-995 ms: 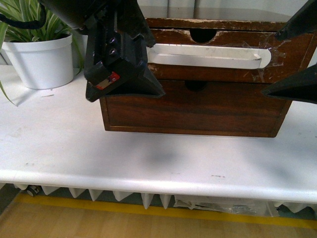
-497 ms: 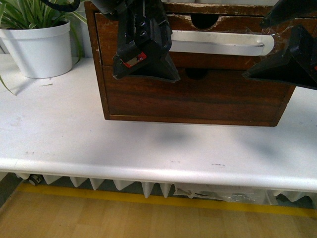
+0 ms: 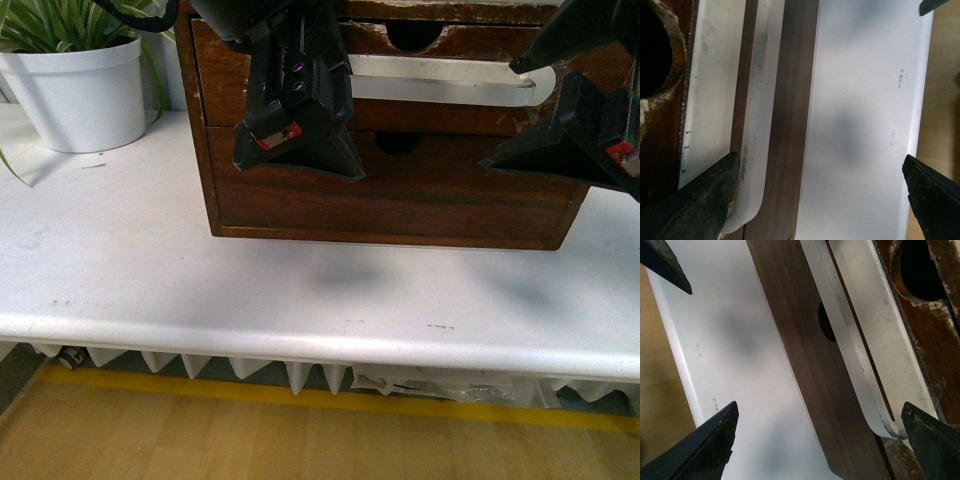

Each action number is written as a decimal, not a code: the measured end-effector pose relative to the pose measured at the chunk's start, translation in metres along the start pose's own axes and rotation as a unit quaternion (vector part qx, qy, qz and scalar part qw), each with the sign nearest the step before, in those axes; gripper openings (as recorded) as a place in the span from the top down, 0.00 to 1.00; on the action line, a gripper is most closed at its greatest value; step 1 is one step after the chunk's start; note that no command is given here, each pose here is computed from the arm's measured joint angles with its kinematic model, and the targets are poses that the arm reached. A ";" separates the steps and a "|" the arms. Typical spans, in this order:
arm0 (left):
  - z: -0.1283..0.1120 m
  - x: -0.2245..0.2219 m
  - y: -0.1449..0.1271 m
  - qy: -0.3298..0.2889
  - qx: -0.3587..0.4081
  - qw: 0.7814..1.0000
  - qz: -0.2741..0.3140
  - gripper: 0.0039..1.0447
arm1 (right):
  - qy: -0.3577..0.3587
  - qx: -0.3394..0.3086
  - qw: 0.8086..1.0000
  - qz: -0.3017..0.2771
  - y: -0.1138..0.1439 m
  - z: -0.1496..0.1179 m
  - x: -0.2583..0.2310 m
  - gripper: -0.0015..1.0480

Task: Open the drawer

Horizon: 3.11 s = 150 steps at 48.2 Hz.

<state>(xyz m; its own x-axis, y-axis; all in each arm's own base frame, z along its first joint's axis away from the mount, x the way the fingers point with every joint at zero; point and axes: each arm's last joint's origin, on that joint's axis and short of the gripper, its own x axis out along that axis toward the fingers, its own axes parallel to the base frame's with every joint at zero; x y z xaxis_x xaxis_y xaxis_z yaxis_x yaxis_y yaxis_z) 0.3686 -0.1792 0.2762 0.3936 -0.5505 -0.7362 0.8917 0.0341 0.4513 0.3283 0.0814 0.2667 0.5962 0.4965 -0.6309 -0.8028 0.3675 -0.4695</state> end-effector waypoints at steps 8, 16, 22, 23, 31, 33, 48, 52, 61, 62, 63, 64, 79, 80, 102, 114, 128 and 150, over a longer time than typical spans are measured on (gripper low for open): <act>0.001 0.000 0.000 -0.001 0.001 1.000 -0.005 0.06 | 0.005 0.000 1.000 0.011 0.002 -0.001 0.008 0.09; 0.001 0.000 0.000 -0.001 0.003 1.000 -0.005 0.06 | 0.007 -0.003 1.000 0.010 0.001 0.000 0.014 0.09; 0.000 0.000 0.000 0.000 0.006 1.000 -0.005 0.06 | 0.008 -0.002 1.000 0.017 -0.001 0.000 0.021 0.09; 0.000 0.000 0.000 0.001 0.007 1.000 -0.005 0.06 | 0.008 -0.002 1.000 0.019 -0.001 0.000 0.021 0.09; -0.001 -0.002 -0.003 0.007 0.012 1.000 -0.021 0.06 | 0.016 -0.006 0.999 0.047 0.001 0.002 0.019 0.09; -0.001 -0.002 -0.004 0.008 0.013 1.000 -0.023 0.06 | 0.017 -0.008 0.998 0.052 0.001 0.002 0.019 0.09; 0.000 -0.010 -0.011 0.015 0.016 0.999 -0.046 0.06 | 0.017 -0.028 0.996 0.083 0.005 0.000 0.011 0.09; 0.000 -0.012 -0.013 0.018 0.019 0.998 -0.052 0.06 | 0.016 -0.033 0.995 0.091 0.008 -0.001 0.008 0.09; 0.004 -0.021 -0.028 0.027 0.033 0.996 -0.076 0.06 | 0.012 -0.042 0.992 0.116 0.015 -0.004 -0.003 0.09; 0.004 -0.022 -0.029 0.027 0.033 0.996 -0.078 0.06 | 0.011 -0.043 0.992 0.120 0.017 -0.005 -0.004 0.09; 0.004 -0.024 -0.031 0.028 0.034 0.996 -0.081 0.06 | 0.011 -0.043 0.991 0.122 0.018 -0.005 -0.004 0.09; 0.004 -0.024 -0.033 0.029 0.036 0.995 -0.083 0.06 | 0.010 -0.044 0.991 0.127 0.019 -0.006 -0.005 0.09; 0.006 -0.036 -0.050 0.027 0.051 0.995 -0.076 0.05 | 0.001 -0.048 0.989 0.137 0.029 -0.007 -0.015 0.09; 0.006 -0.036 -0.050 0.025 0.051 0.996 -0.069 0.06 | -0.001 -0.044 0.990 0.132 0.029 -0.007 -0.015 0.09; 0.022 -0.088 -0.061 -0.077 0.020 0.994 0.070 0.06 | -0.093 -0.005 0.994 0.050 0.030 -0.012 -0.072 0.09; -0.003 -0.106 -0.076 -0.084 -0.052 0.957 0.274 0.06 | -0.149 0.070 0.984 -0.068 0.055 -0.040 -0.102 0.09; -0.062 -0.127 -0.153 -0.080 -0.262 0.815 0.511 0.06 | -0.167 0.245 0.931 -0.213 0.112 -0.100 -0.128 0.09; -0.124 -0.127 -0.270 -0.042 -0.513 0.637 0.574 0.06 | -0.179 0.384 0.869 -0.256 0.165 -0.127 -0.135 0.09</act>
<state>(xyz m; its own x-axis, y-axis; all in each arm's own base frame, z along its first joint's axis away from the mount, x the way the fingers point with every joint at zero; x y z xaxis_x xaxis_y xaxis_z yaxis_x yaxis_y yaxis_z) 0.1055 -0.0150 0.1851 0.9429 0.2864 -0.1700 -0.2786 0.9579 0.0687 0.1158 -0.0246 0.1962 0.9473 0.2752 -0.1642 -0.2781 0.9605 0.0054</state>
